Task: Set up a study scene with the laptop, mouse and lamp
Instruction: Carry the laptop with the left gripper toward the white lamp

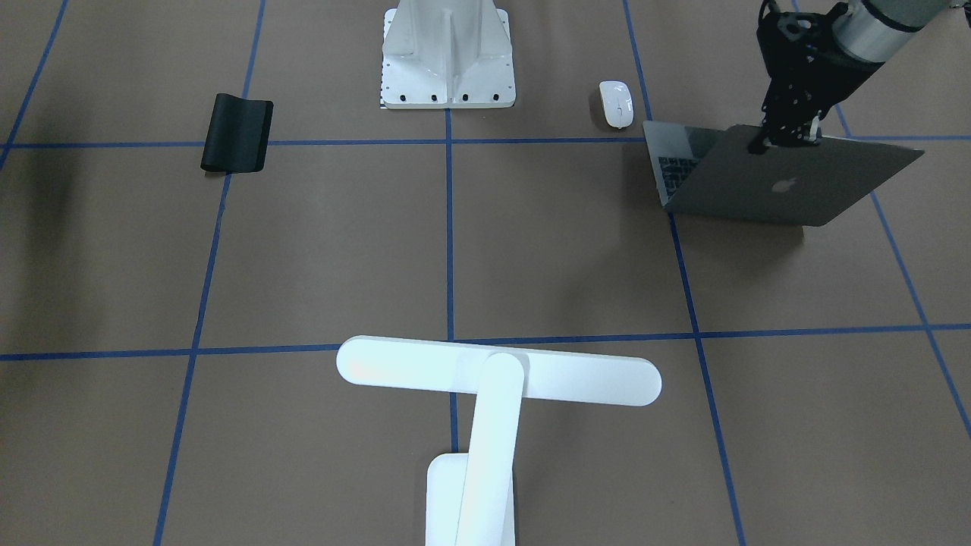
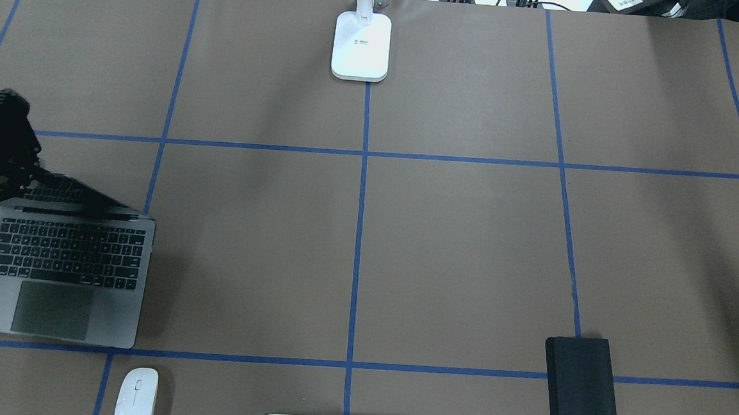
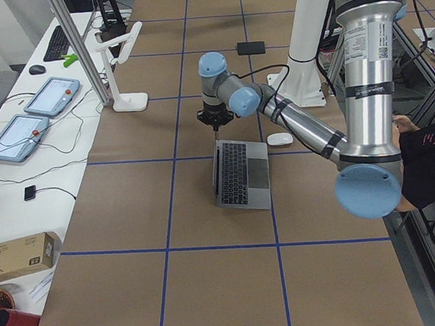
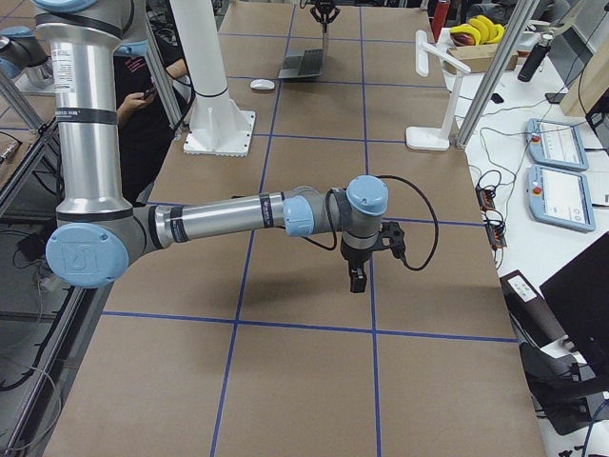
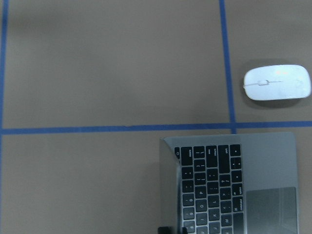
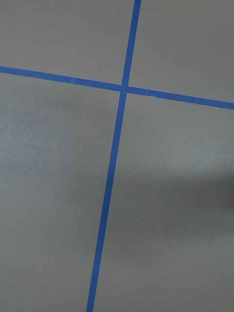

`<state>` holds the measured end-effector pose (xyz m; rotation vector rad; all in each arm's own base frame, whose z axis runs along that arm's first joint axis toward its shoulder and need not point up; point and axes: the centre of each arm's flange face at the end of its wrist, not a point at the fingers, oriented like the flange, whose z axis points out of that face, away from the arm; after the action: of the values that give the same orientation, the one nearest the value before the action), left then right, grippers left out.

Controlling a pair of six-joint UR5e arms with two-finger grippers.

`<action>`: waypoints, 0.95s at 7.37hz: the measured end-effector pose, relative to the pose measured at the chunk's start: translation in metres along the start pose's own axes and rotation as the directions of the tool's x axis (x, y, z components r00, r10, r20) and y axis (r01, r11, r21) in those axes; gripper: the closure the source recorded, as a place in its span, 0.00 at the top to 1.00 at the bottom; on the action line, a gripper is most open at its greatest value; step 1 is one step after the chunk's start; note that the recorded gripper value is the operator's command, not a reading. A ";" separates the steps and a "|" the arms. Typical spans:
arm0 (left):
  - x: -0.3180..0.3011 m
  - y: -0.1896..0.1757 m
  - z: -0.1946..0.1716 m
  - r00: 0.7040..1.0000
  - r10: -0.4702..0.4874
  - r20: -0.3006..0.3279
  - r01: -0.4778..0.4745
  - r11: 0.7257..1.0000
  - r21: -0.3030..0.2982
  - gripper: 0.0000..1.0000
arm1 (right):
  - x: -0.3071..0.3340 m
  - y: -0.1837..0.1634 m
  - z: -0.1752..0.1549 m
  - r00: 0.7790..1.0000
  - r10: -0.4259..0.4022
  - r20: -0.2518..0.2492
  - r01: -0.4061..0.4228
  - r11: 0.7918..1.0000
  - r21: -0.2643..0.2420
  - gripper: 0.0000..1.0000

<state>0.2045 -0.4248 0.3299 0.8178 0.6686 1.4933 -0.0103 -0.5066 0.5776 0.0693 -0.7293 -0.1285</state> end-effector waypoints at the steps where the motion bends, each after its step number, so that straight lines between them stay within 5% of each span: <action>1: -0.022 -0.035 -0.011 1.000 -0.003 0.006 0.003 1.000 -0.010 0.00 | 0.002 0.001 0.002 1.000 0.004 -0.002 -0.004 1.000 -0.004 1.00; 4: -0.065 -0.092 -0.032 0.998 -0.004 0.058 0.008 0.998 -0.057 0.00 | 0.008 -0.003 0.009 1.000 0.014 -0.004 -0.015 1.000 -0.016 1.00; 7: -0.091 -0.162 -0.011 0.996 -0.057 0.063 0.061 0.997 -0.048 0.00 | 0.006 -0.005 0.006 1.000 0.011 -0.004 -0.011 1.000 -0.011 1.00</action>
<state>0.2905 -0.5007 0.1832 0.7966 0.6028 1.4204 -0.0107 -0.5128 0.5855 0.0553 -0.7252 -0.1216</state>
